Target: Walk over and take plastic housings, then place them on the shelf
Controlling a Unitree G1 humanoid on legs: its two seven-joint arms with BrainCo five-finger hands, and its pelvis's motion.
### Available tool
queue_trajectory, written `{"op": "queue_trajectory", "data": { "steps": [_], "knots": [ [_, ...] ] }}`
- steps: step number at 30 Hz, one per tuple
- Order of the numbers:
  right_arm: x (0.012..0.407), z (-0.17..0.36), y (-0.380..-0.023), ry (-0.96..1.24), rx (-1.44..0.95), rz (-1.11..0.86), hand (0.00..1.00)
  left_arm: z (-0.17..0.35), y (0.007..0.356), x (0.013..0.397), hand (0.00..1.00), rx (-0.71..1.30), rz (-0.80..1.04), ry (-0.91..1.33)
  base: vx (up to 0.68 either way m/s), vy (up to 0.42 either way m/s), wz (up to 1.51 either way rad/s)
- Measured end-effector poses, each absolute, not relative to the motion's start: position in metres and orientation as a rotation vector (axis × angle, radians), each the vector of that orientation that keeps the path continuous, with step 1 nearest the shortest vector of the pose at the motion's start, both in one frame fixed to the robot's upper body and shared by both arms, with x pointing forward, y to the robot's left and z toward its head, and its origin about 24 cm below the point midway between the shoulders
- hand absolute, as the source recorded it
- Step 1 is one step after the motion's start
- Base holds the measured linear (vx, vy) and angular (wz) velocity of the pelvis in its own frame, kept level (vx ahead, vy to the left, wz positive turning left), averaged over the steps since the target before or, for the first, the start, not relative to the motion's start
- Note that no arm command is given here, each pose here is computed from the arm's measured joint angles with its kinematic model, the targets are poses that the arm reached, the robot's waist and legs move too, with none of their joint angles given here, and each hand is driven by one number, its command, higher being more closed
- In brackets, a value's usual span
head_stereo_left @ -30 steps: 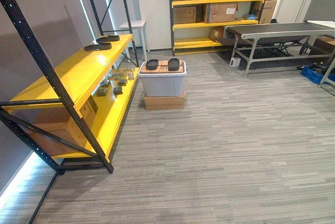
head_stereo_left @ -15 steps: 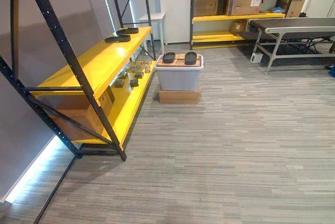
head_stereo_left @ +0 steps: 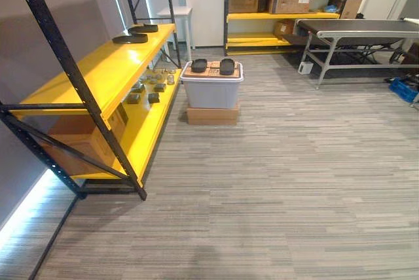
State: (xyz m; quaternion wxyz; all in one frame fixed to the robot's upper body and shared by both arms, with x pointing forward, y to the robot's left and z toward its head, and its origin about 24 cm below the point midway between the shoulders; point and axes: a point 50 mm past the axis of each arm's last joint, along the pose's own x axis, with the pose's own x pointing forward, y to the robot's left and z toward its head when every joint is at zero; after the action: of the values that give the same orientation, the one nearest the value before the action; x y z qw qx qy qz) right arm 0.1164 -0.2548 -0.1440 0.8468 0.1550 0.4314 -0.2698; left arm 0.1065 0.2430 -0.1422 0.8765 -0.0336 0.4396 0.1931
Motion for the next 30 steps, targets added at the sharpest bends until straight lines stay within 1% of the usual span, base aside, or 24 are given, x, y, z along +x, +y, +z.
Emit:
{"op": "queue_trajectory", "data": {
  "steps": [2, 4, 7, 10, 11, 12, 13, 15, 16, 19, 20, 25, 28, 30],
  "knots": [
    [0.117, -0.145, -0.252, 0.913, 0.328, -0.563, 0.0, -0.138, 0.244, 0.122, 0.0, -0.056, 0.391, 0.885, 0.23, -0.06, 0.31],
    [0.11, -0.148, -0.249, 0.931, 0.34, -0.569, 0.0, -0.129, 0.247, 0.146, 0.0, -0.04, 0.384, 0.83, 0.45, -0.228, 0.62],
    [0.099, -0.15, -0.249, 0.948, 0.351, -0.591, 0.0, -0.129, 0.246, 0.149, 0.0, -0.027, 0.371, 0.828, 0.48, -0.276, 0.48],
    [0.094, -0.151, -0.247, 0.942, 0.381, -0.614, 0.0, -0.135, 0.238, 0.138, 0.0, -0.084, 0.41, 0.847, 0.71, -0.321, 0.15],
    [0.092, -0.151, -0.247, 0.937, 0.374, -0.61, 0.0, -0.137, 0.235, 0.133, 0.0, -0.106, 0.424, 0.854, 1.28, -0.377, -0.74],
    [0.108, -0.147, -0.237, 0.899, 0.357, -0.545, 0.0, -0.145, 0.23, 0.108, 0.0, -0.138, 0.456, 0.908, 1.21, -0.259, -1.3],
    [0.117, -0.146, -0.236, 0.886, 0.367, -0.542, 0.0, -0.149, 0.225, 0.099, 0.0, -0.167, 0.473, 0.931, 1.18, -0.14, -1.71],
    [0.121, -0.145, -0.234, 0.879, 0.355, -0.526, 0.0, -0.152, 0.221, 0.087, 0.0, -0.187, 0.489, 0.961, 0.58, 0.109, -0.7],
    [0.117, -0.146, -0.231, 0.89, 0.336, -0.511, 0.0, -0.153, 0.221, 0.08, 0.0, -0.187, 0.496, 0.971, 0.54, 0.174, -0.32],
    [0.122, -0.144, -0.23, 0.877, 0.323, -0.496, 0.0, -0.151, 0.224, 0.079, 0.0, -0.176, 0.5, 0.959, 0.65, 0.278, -0.38],
    [0.124, -0.144, -0.229, 0.879, 0.325, -0.494, 0.0, -0.149, 0.23, 0.083, 0.0, -0.162, 0.499, 0.946, 0.61, 0.279, 0.04],
    [0.115, -0.153, -0.218, 0.941, 0.352, -0.488, 0.0, -0.15, 0.228, 0.089, 0.0, -0.128, 0.448, 0.965, 0.7, 0.284, 0.45],
    [0.098, -0.158, -0.211, 0.986, 0.366, -0.494, 0.0, -0.15, 0.226, 0.094, 0.0, -0.118, 0.428, 0.959, 0.67, 0.1, 0.46],
    [0.085, -0.16, -0.215, 0.997, 0.379, -0.529, 0.0, -0.145, 0.225, 0.113, 0.0, -0.121, 0.411, 0.919, 0.67, -0.081, 0.74]
  ]
}}
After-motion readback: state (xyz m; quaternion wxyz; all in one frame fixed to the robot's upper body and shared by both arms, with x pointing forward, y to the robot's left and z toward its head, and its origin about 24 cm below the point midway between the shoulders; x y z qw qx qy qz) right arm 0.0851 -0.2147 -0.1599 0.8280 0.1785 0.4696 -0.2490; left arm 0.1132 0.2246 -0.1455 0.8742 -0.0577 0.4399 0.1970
